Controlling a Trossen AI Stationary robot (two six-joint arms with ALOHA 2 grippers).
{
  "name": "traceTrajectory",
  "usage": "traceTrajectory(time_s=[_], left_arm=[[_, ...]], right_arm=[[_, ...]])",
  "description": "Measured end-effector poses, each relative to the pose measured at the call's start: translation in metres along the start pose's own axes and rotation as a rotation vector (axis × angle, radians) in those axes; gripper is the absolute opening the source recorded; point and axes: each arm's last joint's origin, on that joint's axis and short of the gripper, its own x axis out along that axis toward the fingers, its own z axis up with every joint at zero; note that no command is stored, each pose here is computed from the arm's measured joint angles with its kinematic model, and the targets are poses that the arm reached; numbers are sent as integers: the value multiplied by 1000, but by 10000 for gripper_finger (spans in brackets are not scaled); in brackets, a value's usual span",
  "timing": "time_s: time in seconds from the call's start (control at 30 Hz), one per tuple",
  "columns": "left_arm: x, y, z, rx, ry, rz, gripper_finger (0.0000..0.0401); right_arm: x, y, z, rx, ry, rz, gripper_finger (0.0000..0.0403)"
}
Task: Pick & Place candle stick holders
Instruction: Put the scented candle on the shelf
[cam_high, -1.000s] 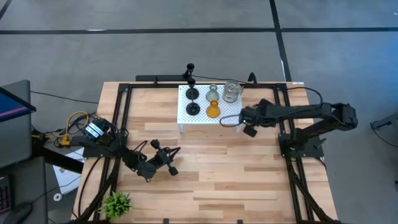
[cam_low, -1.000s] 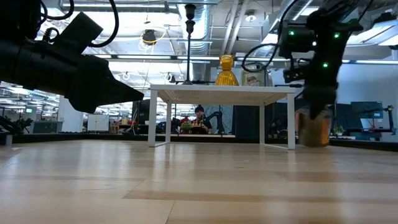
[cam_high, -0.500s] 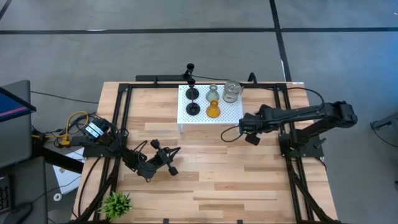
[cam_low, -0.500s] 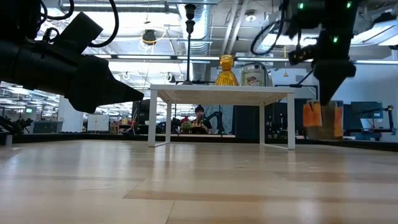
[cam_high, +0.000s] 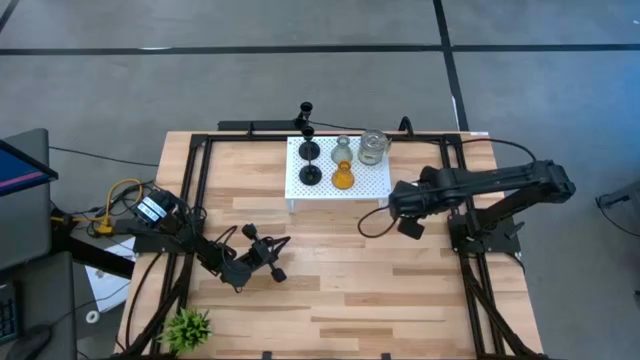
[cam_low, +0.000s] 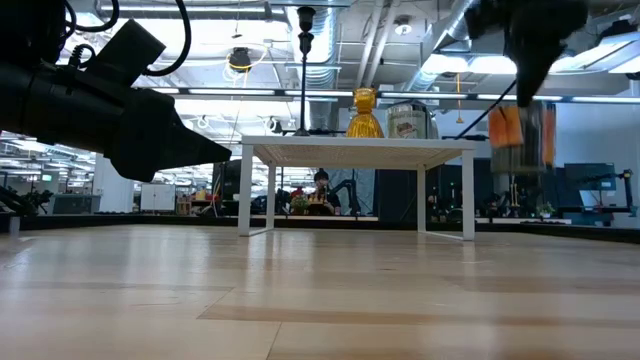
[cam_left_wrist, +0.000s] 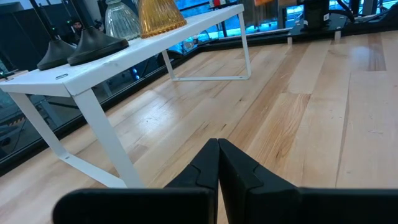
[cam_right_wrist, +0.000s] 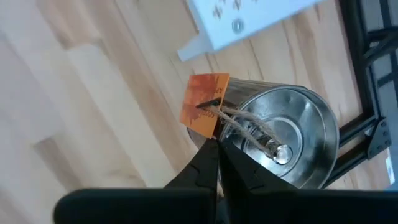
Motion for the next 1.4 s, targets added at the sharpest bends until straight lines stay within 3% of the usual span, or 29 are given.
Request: traceTrajectory(time_s=[0.2, 0.4, 0.83, 1.0, 1.4], left_arm=[[0, 0, 0, 0, 0, 0, 6], [0, 0, 0, 0, 0, 0, 6], [0, 0, 0, 0, 0, 0, 6], [0, 0, 0, 0, 0, 0, 6], [0, 0, 0, 0, 0, 0, 6]], right_arm=[[-34, -2, 9, 3, -101, 60, 0], [-47, 5, 30, -70, -111, 53, 0], [-51, 6, 90, -215, -129, -50, 0], [-53, 4, 101, -232, -210, -5, 0], [-49, -6, 108, -213, -213, 30, 0]])
